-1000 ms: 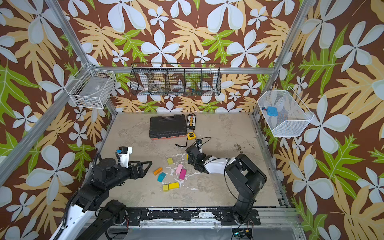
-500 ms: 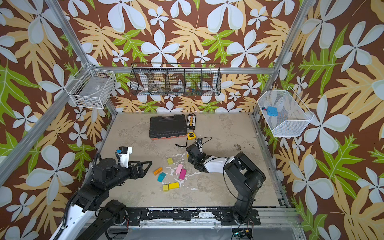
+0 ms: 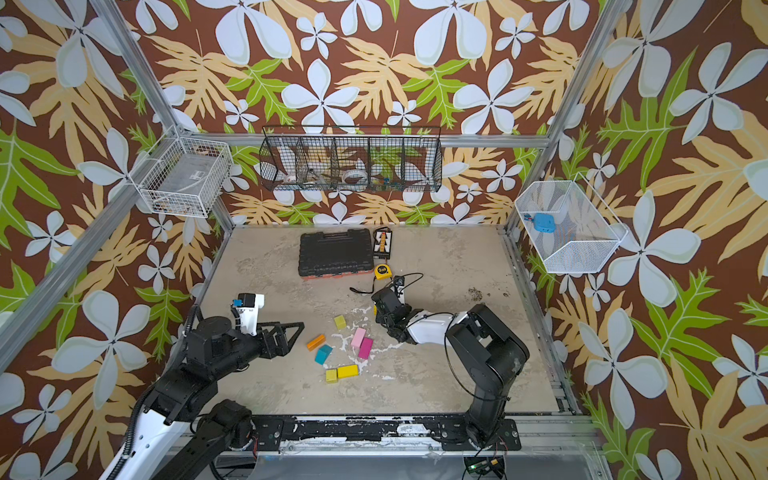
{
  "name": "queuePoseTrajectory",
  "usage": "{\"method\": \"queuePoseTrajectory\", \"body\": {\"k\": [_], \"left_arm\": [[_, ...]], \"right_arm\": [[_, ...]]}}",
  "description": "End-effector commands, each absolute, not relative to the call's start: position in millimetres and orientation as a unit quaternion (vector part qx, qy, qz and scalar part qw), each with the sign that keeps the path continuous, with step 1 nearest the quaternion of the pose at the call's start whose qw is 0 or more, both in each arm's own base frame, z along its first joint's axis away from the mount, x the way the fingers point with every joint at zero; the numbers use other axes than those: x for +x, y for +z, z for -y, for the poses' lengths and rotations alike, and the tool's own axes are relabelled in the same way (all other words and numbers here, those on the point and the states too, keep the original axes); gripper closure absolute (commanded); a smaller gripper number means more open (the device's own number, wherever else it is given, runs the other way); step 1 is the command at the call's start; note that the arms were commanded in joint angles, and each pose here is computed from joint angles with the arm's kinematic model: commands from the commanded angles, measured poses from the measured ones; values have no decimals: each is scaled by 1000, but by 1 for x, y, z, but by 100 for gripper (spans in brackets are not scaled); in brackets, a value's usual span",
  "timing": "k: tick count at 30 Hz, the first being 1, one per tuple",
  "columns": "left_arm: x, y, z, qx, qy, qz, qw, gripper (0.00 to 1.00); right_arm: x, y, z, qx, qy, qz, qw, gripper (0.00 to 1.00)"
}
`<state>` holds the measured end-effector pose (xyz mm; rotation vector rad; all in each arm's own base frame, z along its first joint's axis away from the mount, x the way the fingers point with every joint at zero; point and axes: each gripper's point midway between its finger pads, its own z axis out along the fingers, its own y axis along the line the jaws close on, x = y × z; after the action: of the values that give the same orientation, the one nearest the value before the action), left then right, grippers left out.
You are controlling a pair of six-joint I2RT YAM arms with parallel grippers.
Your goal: Build the wood block tower
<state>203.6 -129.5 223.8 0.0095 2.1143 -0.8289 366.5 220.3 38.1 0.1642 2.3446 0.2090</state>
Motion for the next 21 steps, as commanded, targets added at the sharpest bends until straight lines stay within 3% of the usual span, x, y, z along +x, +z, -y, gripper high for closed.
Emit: {"method": "queuePoseTrajectory", "body": {"k": [1,12,21], "left_arm": [[204,224,129,5,-329,-844,424,0],[204,225,129,5,-329,-843,425,0],[204,224,129,6,-329,-843,424,0]], "right_arm": [[357,24,-211,58,58,-932,353,90],[358,22,-211,58,59,-933,349,84],[358,23,-211,57,58,-934,349,72]]}}
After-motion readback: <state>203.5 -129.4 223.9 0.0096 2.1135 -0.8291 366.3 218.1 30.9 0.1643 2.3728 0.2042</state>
